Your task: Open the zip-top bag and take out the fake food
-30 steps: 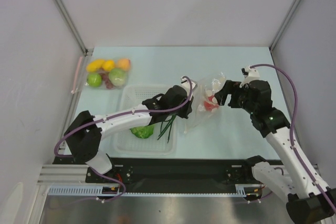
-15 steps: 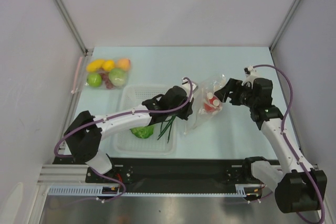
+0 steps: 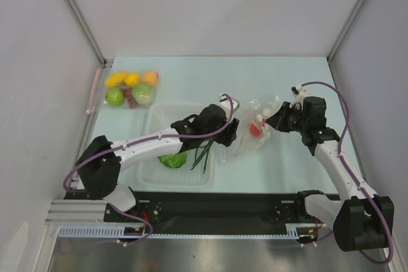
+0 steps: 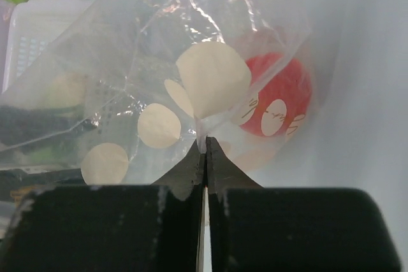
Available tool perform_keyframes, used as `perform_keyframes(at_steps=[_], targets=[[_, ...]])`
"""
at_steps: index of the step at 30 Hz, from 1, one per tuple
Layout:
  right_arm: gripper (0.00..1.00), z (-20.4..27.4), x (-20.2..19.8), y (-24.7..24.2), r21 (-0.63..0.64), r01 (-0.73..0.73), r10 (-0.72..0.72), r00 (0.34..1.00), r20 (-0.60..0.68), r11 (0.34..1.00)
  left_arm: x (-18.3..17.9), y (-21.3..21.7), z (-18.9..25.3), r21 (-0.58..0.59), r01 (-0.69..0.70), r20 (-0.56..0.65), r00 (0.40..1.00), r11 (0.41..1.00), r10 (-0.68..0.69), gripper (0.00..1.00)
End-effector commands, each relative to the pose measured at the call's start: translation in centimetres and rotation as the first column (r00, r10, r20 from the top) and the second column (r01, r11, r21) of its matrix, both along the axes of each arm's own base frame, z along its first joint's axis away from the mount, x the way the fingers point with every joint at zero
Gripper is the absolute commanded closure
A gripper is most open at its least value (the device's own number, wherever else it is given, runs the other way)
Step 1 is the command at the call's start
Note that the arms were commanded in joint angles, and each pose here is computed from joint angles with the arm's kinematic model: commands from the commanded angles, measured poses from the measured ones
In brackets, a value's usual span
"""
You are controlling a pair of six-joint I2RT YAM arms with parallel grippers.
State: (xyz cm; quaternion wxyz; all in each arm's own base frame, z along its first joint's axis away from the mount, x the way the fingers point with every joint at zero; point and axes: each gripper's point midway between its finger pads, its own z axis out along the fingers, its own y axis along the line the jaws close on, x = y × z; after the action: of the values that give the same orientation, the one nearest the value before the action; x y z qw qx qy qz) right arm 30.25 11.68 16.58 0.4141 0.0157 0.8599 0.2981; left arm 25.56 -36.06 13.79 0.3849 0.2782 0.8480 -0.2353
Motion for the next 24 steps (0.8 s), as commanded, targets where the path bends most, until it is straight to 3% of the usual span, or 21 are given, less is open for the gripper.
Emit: perform_keyframes(at_steps=[1,4,6,7,8,11,15,19,24], targets=[[1.00,-0.1,0.0,-0.5,-0.018,0.021,-0.021,1.000,0.001,1.000,1.0,1.4,3.6,-0.037,-0.061,0.095,0.993,0.997,0.065,0.37],[1.00,-0.4,-0.1,-0.7,-0.022,0.033,-0.033,0.999,-0.007,0.999,0.5,2.3,5.4,-0.079,-0.061,0.134,0.988,0.995,0.071,0.25],[1.00,-0.5,-0.1,-0.8,-0.020,0.038,-0.039,0.999,-0.015,0.999,0.0,2.9,7.8,-0.136,-0.047,0.175,0.982,0.990,0.071,0.27],[1.00,-0.7,-0.2,-0.7,-0.019,0.040,-0.040,0.999,-0.020,0.999,-0.3,3.3,7.8,-0.133,-0.031,0.189,0.980,0.991,0.056,0.33],[1.00,-0.7,-0.2,-0.8,-0.018,0.044,-0.044,0.999,-0.022,0.999,-0.8,3.3,8.6,-0.156,-0.008,0.199,0.979,0.988,0.039,0.54],[1.00,-0.8,-0.3,-0.8,-0.015,0.048,-0.049,0.998,-0.028,0.999,-2.5,3.1,10.2,-0.215,0.082,0.220,0.975,0.973,-0.034,0.81],[1.00,-0.8,-0.4,-0.8,-0.016,0.048,-0.048,0.998,-0.029,0.999,-5.0,1.8,10.8,-0.287,0.204,0.210,0.967,0.936,-0.147,0.90],[1.00,-0.7,-0.5,-0.8,-0.011,0.052,-0.053,0.998,-0.032,0.999,-6.1,0.2,10.2,-0.293,0.241,0.177,0.965,0.925,-0.195,0.97],[1.00,-0.6,-0.6,-0.9,-0.013,0.062,-0.063,0.997,-0.035,0.998,-7.7,-2.0,10.0,-0.311,0.294,0.168,0.953,0.904,-0.252,0.96]])
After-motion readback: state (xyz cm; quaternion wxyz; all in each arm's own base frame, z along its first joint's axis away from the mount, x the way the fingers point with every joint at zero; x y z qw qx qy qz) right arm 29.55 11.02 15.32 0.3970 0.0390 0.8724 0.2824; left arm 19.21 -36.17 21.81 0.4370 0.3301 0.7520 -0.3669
